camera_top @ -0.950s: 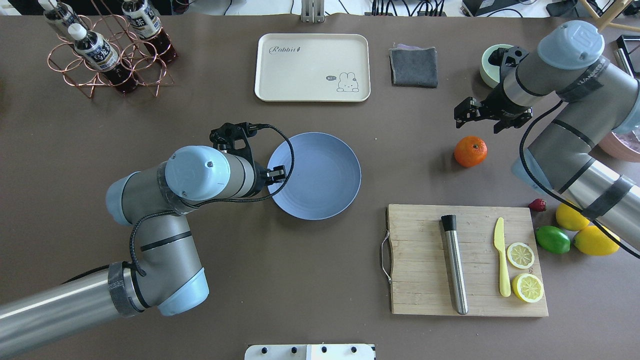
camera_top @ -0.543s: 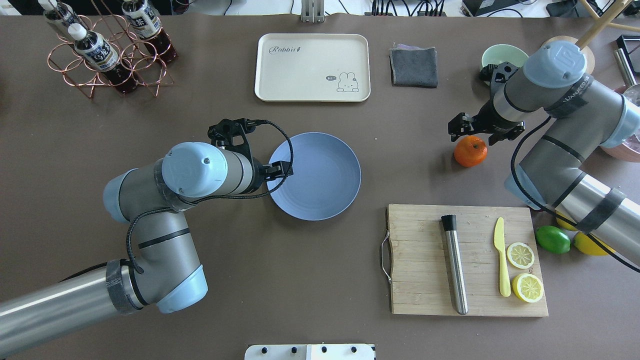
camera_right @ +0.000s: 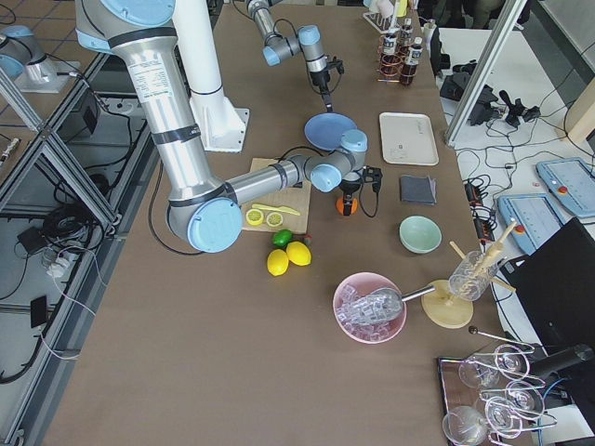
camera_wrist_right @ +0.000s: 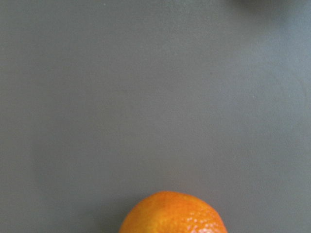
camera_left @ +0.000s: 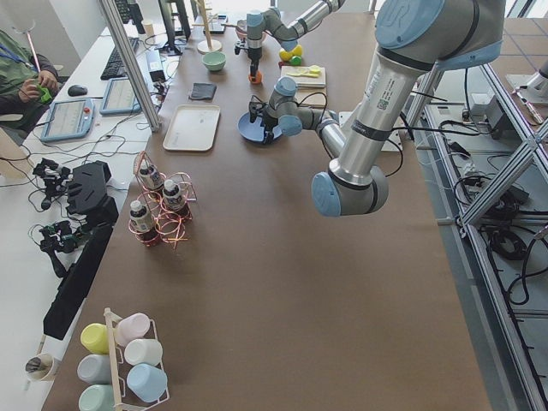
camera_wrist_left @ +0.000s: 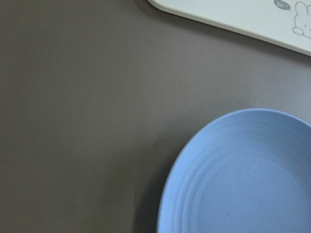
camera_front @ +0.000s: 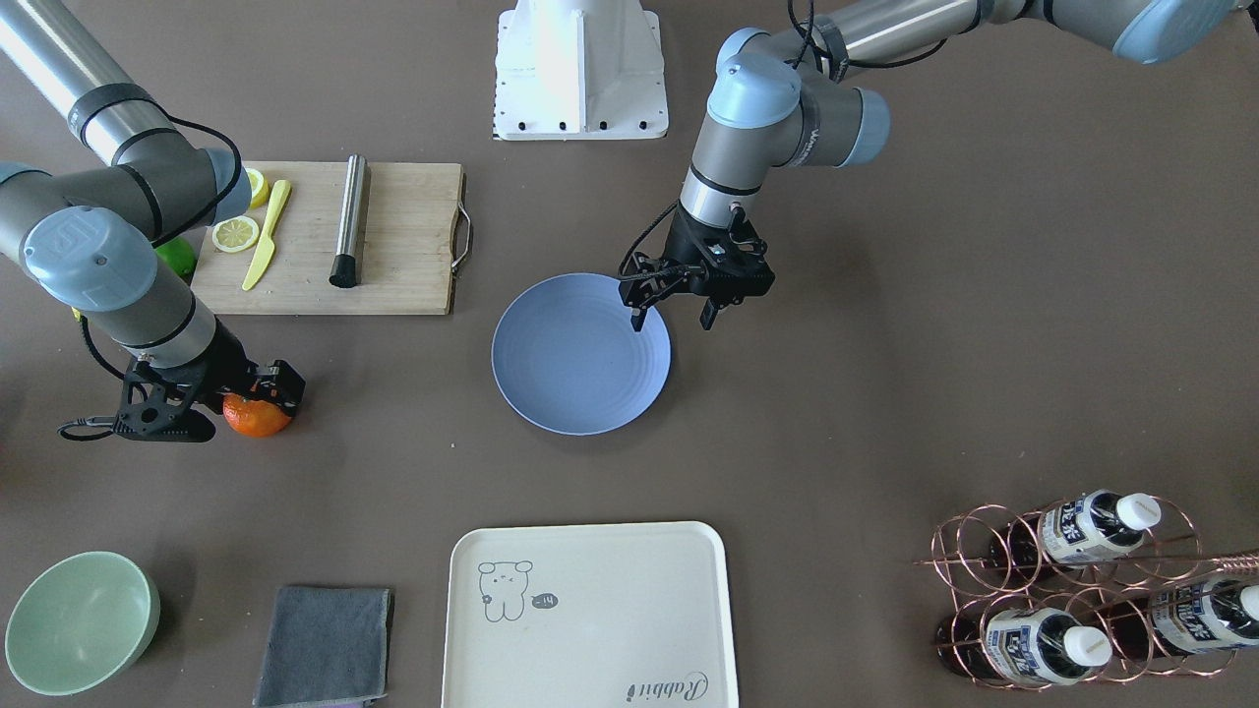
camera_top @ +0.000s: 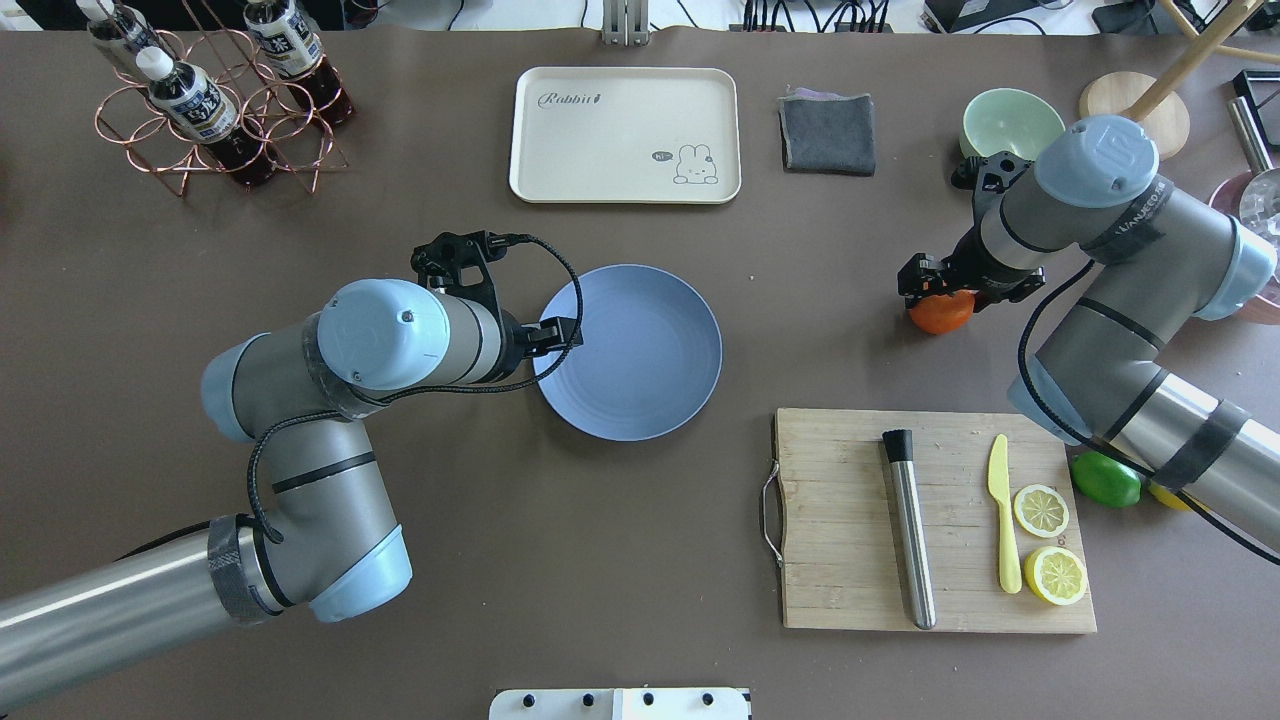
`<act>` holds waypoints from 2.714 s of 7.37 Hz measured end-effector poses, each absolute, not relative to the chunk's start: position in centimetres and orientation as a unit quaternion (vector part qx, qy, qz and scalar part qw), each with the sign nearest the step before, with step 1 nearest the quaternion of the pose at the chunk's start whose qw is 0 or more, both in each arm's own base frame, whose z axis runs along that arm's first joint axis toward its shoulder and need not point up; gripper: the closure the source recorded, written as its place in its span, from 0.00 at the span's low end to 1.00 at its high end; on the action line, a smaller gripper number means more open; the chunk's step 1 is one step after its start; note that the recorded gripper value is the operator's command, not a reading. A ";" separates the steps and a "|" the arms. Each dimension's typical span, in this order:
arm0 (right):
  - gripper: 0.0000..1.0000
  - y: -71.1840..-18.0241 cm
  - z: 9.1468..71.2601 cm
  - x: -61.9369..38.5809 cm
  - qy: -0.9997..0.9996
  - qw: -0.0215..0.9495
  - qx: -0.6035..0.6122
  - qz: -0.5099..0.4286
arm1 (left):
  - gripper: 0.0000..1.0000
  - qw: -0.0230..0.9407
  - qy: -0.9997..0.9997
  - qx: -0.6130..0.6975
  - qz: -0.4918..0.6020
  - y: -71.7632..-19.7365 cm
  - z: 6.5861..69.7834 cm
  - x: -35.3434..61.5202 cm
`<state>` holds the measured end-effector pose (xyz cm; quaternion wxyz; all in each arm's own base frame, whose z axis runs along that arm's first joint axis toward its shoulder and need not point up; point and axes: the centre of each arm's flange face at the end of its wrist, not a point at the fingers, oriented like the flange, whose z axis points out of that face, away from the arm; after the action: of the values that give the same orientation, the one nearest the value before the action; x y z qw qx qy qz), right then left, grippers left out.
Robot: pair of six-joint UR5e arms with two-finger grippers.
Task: Pick orange to plate
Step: 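Grasp the orange with the right gripper while the left releases the plate, then carry the orange over the blue plate with the right gripper and lower it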
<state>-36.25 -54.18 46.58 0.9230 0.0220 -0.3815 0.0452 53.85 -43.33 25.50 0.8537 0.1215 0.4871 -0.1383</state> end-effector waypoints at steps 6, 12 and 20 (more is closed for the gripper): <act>1.00 -53.3 31.3 -39.5 -0.427 0.902 0.057 0.034 | 0.02 0.883 0.415 0.218 -0.032 -50.1 28.3 44.0; 1.00 -44.3 20.2 -56.1 -0.422 0.902 0.084 0.032 | 0.02 0.906 0.343 0.247 0.037 -50.6 37.3 30.6; 0.28 -45.4 21.4 -61.7 -0.418 0.900 0.116 0.033 | 0.02 0.920 0.330 0.212 0.021 -51.7 41.2 28.6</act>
<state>-61.74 -45.35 21.38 0.9004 0.1156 -0.4180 0.0333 28.57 -51.68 41.24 0.9197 0.2115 0.3300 0.0210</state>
